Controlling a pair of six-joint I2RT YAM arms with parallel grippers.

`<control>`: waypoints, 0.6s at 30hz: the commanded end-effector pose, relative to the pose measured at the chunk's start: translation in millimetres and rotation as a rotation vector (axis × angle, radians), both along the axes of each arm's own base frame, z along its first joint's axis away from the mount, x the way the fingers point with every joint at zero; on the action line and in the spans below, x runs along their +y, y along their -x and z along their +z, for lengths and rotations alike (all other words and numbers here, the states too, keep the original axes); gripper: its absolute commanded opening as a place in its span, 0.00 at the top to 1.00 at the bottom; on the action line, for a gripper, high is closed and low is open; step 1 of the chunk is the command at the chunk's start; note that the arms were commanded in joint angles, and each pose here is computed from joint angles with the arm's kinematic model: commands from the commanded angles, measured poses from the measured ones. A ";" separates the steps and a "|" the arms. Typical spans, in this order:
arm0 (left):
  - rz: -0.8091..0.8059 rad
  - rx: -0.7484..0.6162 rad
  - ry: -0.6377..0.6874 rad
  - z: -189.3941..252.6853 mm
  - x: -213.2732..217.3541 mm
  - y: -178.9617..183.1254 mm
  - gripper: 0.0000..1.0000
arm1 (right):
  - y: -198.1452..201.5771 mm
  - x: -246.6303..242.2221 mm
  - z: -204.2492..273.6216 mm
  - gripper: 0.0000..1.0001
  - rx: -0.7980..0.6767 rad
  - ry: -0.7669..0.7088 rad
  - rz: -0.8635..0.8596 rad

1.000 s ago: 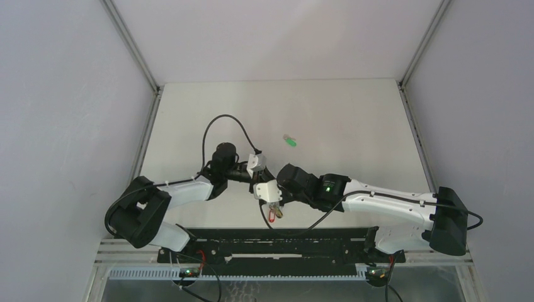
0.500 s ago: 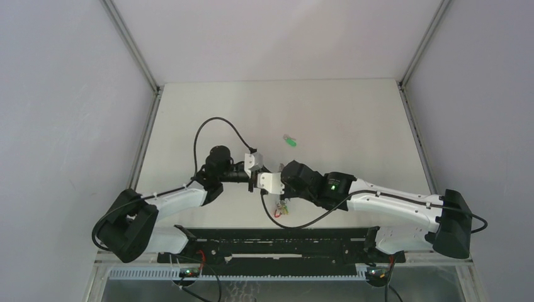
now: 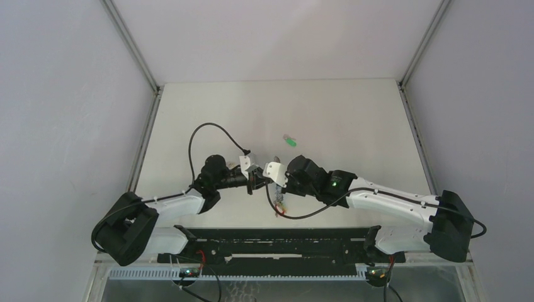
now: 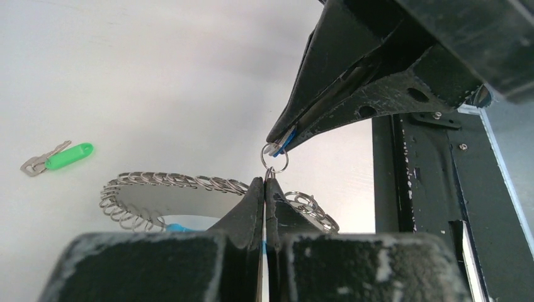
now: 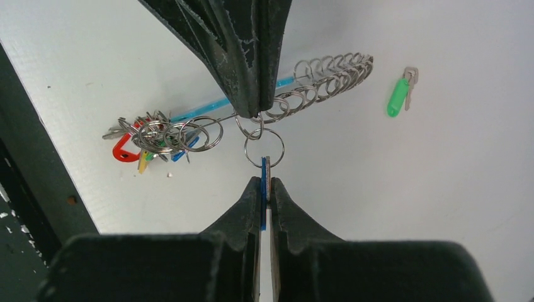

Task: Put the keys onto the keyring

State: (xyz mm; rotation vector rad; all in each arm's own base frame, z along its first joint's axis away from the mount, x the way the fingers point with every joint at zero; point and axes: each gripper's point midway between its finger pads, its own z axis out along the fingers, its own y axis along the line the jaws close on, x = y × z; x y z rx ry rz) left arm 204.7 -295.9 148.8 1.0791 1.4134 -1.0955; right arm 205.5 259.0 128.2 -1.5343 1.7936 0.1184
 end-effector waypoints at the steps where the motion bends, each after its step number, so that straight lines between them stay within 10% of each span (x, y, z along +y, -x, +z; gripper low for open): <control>1: 0.094 -0.026 0.049 10.4 6.1 -13.4 1.00 | -2.2 -15.5 -9.4 1.00 0.033 0.014 -0.076; 18: 0.121 -0.007 0.094 7.1 6.3 -12.2 1.00 | -10.0 -7.0 9.8 1.00 -0.033 0.015 -0.050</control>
